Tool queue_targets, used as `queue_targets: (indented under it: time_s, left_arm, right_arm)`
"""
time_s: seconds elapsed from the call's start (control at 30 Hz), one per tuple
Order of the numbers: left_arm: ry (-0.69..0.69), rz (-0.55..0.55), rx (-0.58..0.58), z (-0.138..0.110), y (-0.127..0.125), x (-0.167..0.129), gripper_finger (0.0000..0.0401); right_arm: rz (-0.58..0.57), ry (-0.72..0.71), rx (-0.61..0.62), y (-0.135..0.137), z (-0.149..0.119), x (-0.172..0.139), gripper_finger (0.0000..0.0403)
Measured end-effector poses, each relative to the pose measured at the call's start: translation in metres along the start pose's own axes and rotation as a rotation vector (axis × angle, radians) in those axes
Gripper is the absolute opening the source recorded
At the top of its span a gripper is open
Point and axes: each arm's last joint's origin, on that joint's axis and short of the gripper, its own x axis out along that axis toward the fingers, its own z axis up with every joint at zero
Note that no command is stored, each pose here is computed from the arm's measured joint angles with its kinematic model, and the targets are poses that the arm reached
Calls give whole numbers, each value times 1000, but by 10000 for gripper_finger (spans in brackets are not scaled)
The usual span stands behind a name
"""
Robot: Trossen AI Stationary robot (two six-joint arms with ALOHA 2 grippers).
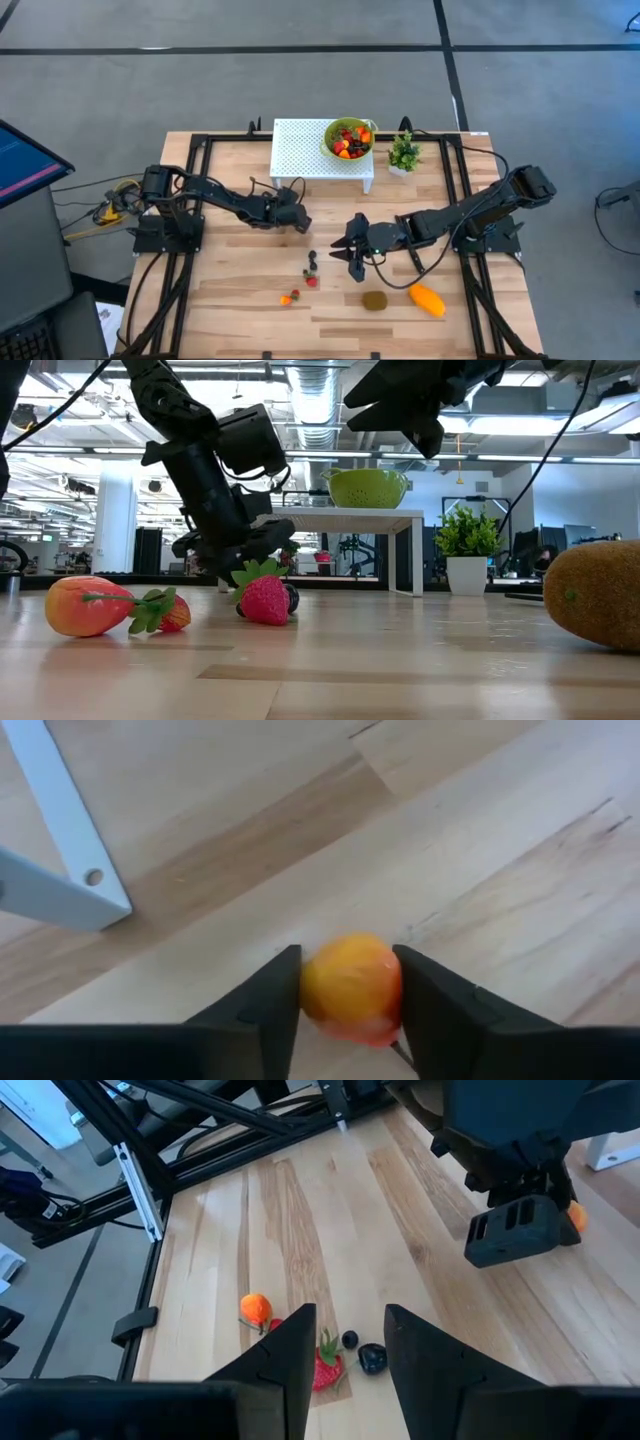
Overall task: Pick & Place Fruit
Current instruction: Put the orange pear into the green strainer bowl
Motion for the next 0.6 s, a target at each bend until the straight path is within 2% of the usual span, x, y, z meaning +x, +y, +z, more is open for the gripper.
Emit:
queue_targets:
  time_s: [0.17, 0.37, 0.47, 0.6]
  left_arm:
    - [10, -16, 0, 0, -1, 0, 115]
    - [17, -30, 8, 0, -2, 0, 132]
    - [29, -79, 88, 0, -5, -1, 129]
    - [37, -214, 231, -1, -16, -7, 115]
  right_arm:
    - [0, 0, 0, 0, 0, 0, 115]
    - [3, -5, 1, 0, 0, 0, 115]
    - [8, -14, 4, 1, 1, 0, 115]
    - [13, 3, 1, 0, 0, 0, 115]
